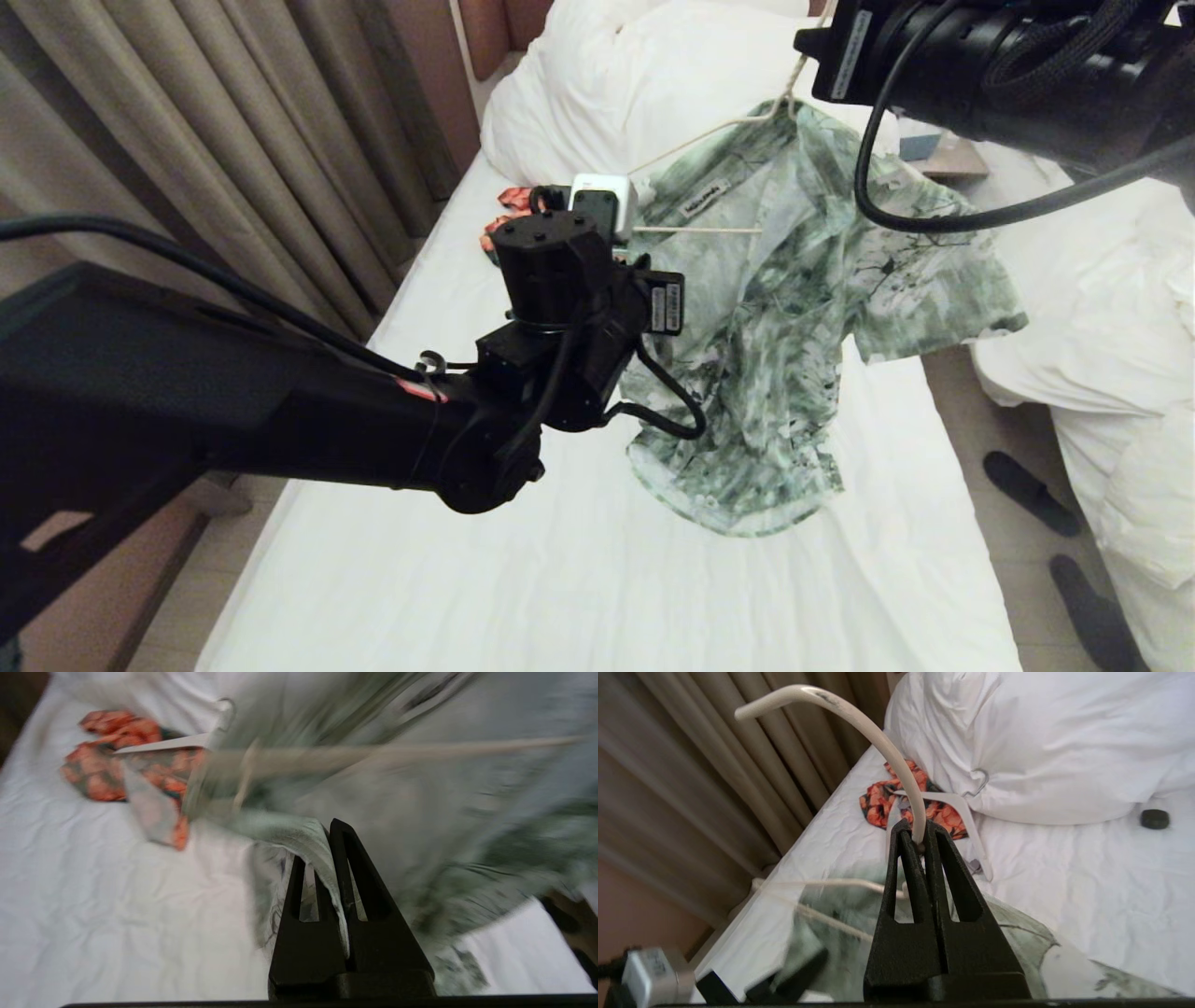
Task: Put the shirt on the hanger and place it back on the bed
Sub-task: Take the clothes hanger out of the clothes
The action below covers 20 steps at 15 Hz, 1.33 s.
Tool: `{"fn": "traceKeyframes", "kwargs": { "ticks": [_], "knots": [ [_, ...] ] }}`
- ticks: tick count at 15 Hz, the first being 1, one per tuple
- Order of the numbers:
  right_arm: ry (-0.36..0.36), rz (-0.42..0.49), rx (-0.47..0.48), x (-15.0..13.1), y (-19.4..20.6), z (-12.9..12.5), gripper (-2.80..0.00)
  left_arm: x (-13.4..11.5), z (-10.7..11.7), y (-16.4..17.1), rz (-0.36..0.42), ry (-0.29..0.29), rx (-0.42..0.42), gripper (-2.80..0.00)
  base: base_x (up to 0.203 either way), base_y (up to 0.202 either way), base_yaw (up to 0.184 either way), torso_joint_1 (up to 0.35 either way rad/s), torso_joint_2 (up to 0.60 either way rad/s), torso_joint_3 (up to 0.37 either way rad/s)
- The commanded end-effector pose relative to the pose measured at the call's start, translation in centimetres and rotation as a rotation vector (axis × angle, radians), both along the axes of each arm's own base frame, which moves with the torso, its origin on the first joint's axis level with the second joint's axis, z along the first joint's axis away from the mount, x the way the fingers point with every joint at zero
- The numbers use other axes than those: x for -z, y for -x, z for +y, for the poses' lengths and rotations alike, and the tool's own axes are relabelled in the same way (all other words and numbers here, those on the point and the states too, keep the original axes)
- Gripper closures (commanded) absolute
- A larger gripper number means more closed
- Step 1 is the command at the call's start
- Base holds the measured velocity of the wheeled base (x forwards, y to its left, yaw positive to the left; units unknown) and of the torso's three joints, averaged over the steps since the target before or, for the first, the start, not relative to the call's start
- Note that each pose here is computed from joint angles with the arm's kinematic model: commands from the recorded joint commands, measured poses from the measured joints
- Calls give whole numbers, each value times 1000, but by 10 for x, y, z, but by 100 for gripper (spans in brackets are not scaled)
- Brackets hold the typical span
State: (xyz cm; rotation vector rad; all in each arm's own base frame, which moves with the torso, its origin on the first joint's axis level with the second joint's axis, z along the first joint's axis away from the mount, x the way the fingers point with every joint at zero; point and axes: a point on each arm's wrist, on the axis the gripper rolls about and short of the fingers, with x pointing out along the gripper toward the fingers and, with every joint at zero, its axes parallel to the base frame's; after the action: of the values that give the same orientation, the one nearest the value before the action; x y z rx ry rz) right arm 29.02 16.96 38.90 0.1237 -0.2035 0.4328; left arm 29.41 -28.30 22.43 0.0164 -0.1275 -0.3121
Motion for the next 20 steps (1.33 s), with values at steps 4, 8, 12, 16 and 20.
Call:
{"fn": "traceKeyframes", "kwargs": {
  "ticks": [4, 8, 12, 16, 20],
  "knots": [
    [4, 16, -3, 7, -4, 8, 0, 29, -42, 12, 33, -54, 44, 0, 0, 0, 0, 0, 0, 0],
    [2, 14, 14, 7, -7, 4, 0, 35, -41, 6, 46, -61, -8, 0, 0, 0, 0, 0, 0, 0],
    [3, 15, 23, 7, -10, 2, 0, 38, -38, 8, 55, -73, -13, 0, 0, 0, 0, 0, 0, 0],
    [8, 24, 47, 12, -18, -3, 0, 43, -32, -1, 64, -82, -36, 0, 0, 0, 0, 0, 0, 0],
    [-4, 4, 72, 13, -26, -9, 0, 56, -19, -19, 89, -102, -86, 0, 0, 0, 0, 0, 0, 0]
  ]
}}
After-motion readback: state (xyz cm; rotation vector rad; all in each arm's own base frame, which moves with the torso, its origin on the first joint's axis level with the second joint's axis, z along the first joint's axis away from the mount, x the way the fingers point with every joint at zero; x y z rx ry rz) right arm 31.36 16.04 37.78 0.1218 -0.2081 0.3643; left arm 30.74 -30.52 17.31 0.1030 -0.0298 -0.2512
